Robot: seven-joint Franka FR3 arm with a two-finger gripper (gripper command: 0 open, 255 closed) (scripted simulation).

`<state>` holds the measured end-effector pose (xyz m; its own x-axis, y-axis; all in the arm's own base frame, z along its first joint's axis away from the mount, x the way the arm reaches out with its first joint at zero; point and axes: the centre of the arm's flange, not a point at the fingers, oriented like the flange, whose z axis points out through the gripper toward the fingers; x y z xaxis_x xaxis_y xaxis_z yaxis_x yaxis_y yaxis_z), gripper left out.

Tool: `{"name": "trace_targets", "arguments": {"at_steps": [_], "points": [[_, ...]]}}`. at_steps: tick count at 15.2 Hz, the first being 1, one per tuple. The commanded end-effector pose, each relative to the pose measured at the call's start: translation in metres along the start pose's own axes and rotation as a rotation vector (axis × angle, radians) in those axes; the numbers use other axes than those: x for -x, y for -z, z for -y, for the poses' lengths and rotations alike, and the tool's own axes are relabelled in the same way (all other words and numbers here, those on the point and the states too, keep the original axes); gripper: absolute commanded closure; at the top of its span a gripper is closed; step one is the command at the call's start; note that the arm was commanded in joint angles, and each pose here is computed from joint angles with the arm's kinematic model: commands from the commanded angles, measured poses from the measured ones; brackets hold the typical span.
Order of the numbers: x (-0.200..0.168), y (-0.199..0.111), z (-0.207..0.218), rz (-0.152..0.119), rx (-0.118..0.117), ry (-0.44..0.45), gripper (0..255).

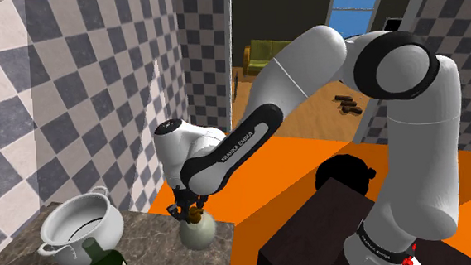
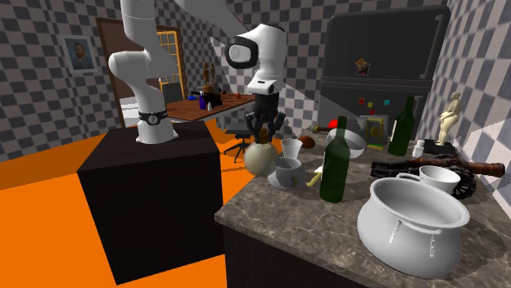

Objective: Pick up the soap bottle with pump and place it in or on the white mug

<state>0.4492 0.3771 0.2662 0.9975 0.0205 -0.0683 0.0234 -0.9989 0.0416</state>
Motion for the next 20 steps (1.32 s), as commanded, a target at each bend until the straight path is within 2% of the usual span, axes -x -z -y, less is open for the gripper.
{"name": "trace_targets", "arguments": {"at_steps": [1, 9, 20], "points": [[0.002, 0.011, 0.000, 0.000, 0.000, 0.000, 255], [0.004, 0.051, -0.002, 0.000, 0.000, 0.000, 255], [0.081, 0.094, 0.114, 0.000, 0.000, 0.000, 255]]}}
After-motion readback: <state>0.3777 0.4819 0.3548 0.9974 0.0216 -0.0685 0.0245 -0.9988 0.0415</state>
